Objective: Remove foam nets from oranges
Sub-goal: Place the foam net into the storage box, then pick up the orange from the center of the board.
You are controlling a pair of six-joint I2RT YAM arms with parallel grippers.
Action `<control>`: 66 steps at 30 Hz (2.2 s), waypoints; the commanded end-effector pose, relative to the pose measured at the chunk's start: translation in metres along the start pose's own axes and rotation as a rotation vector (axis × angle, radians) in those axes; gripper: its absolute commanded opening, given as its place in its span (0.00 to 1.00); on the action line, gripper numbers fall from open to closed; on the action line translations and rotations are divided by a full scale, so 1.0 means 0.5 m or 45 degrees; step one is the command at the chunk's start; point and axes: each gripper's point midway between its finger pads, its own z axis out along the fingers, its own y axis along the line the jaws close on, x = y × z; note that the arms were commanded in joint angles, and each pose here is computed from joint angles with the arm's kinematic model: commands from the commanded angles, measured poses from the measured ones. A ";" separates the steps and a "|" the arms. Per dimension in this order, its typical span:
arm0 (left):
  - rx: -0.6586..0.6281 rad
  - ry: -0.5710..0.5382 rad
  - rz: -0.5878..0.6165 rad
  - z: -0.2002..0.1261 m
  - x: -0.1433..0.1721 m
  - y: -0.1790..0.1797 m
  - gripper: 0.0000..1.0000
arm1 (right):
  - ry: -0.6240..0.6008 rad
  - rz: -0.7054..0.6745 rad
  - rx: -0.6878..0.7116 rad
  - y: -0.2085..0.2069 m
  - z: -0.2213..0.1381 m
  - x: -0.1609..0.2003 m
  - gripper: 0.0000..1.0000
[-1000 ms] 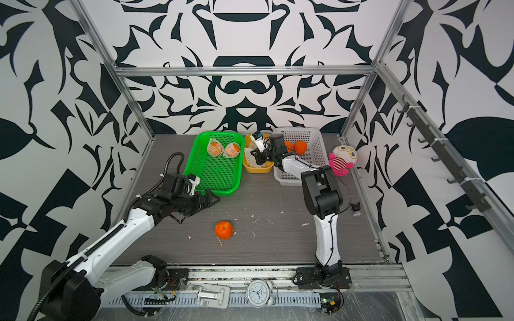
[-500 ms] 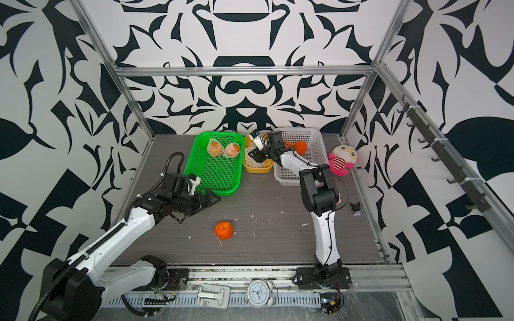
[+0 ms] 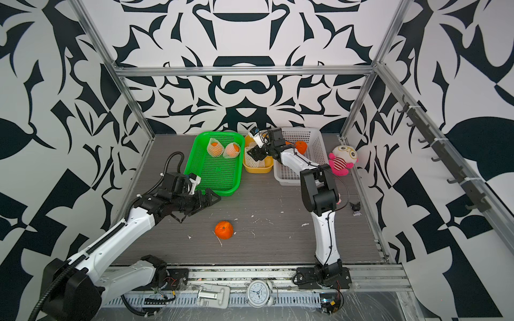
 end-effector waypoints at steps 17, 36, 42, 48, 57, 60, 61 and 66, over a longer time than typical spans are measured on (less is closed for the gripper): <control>0.073 0.071 -0.035 -0.023 0.027 -0.026 0.99 | -0.316 -0.206 -0.242 0.192 -0.235 -0.134 0.79; -0.136 0.311 -0.324 -0.014 0.207 0.124 1.00 | -0.124 -0.823 -1.024 0.683 -0.355 0.207 0.91; -0.150 0.335 -0.386 -0.006 0.231 0.144 0.99 | 0.022 -0.845 -1.059 0.709 -0.309 0.235 0.90; -0.152 0.330 -0.415 0.002 0.234 0.152 1.00 | 0.100 -0.872 -1.048 0.714 -0.284 0.240 0.89; -0.148 0.328 -0.415 0.008 0.230 0.153 0.99 | 0.184 -0.876 -1.005 0.707 -0.252 0.237 0.92; -0.145 0.328 -0.416 0.008 0.229 0.152 0.99 | 0.217 -0.845 -0.976 0.708 -0.236 0.231 0.91; -0.146 0.328 -0.416 0.008 0.229 0.152 0.99 | 0.236 -0.827 -0.971 0.709 -0.231 0.226 0.90; -0.145 0.324 -0.417 0.006 0.229 0.151 0.99 | 0.333 -0.791 -0.955 0.715 -0.211 0.226 0.88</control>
